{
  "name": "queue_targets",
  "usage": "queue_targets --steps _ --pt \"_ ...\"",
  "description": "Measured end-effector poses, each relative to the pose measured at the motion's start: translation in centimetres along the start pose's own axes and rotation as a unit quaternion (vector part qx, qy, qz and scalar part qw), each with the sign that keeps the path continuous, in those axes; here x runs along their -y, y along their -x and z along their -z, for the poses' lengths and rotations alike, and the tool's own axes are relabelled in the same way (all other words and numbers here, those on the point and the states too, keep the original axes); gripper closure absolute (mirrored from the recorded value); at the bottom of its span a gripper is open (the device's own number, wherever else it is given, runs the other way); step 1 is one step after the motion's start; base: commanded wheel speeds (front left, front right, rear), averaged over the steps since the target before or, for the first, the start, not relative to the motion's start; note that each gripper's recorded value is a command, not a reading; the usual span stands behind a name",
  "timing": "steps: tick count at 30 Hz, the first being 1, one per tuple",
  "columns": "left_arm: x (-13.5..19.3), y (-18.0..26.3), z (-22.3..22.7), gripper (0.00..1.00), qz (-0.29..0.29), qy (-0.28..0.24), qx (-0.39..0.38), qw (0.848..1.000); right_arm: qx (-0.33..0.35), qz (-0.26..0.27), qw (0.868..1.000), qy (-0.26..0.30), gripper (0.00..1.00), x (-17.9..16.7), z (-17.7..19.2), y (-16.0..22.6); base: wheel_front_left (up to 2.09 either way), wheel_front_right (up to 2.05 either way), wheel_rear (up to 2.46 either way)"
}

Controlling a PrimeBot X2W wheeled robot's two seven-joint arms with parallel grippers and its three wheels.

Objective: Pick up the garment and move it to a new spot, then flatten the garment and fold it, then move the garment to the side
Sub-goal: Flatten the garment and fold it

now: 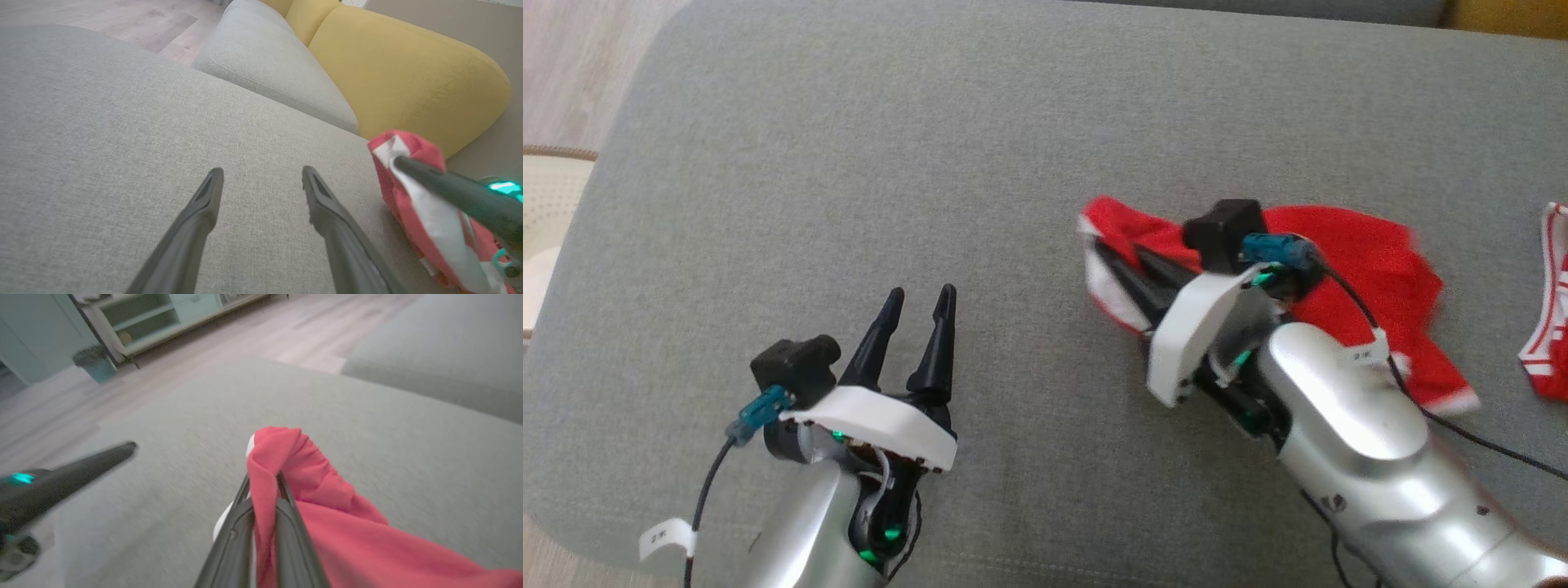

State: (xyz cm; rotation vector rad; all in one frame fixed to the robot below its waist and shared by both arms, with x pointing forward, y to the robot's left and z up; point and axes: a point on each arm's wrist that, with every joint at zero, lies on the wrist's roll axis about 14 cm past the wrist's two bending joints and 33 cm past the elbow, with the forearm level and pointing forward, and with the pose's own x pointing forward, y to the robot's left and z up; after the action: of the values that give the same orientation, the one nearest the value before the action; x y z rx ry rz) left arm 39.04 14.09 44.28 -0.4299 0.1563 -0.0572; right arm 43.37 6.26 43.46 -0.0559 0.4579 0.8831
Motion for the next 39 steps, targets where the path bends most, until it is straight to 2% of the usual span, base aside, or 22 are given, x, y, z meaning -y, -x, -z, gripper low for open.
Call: queue_targets --steps 3,6,9,15,16,17,23,30,34,39 --pt "0.4 -0.2 -0.1 0.00 0.006 0.000 0.001 1.000 0.064 -0.050 0.997 -0.004 1.00 -2.9 -3.1 0.5 0.00 0.00 0.00" --pt "0.7 -0.4 -0.2 0.00 0.011 0.001 0.004 1.000 0.073 -0.068 0.995 0.006 1.00 -3.2 -3.8 1.6 0.00 0.00 0.00" --pt "1.0 -0.6 -0.3 0.00 0.015 0.001 0.005 1.000 0.030 -0.059 0.998 0.023 1.00 -1.5 -1.1 3.1 0.00 0.00 0.00" --pt "1.6 -1.2 0.2 0.00 0.026 -0.006 -0.003 1.000 -0.056 -0.008 0.998 0.000 1.00 3.5 3.9 6.5 0.00 0.00 0.00" --pt "1.7 -1.3 0.3 0.00 0.028 -0.008 -0.005 1.000 -0.062 -0.002 0.998 0.000 0.27 4.0 4.4 6.9 0.00 0.00 0.00" --pt "1.9 -1.3 0.5 0.00 0.031 -0.010 -0.007 0.999 -0.068 0.003 0.998 0.001 0.00 4.3 4.8 7.1 0.00 0.00 0.00" --pt "2.9 -2.1 0.8 0.00 0.050 -0.017 -0.012 0.999 -0.077 0.037 0.996 -0.013 0.00 6.3 5.6 8.4 0.00 0.00 0.00" --pt "4.9 -3.0 0.4 0.00 0.083 -0.029 -0.006 0.996 0.021 0.102 0.994 -0.015 0.00 9.3 1.9 10.6 0.00 0.00 0.00" --pt "6.3 -3.4 0.3 0.00 0.105 -0.032 -0.004 0.994 0.073 0.158 0.984 -0.023 0.00 11.1 1.3 13.1 0.00 0.00 0.00" --pt "8.3 -4.2 0.0 0.00 0.137 -0.044 0.001 0.990 0.134 0.235 0.961 -0.052 0.00 12.5 1.7 16.3 0.00 0.00 0.00"
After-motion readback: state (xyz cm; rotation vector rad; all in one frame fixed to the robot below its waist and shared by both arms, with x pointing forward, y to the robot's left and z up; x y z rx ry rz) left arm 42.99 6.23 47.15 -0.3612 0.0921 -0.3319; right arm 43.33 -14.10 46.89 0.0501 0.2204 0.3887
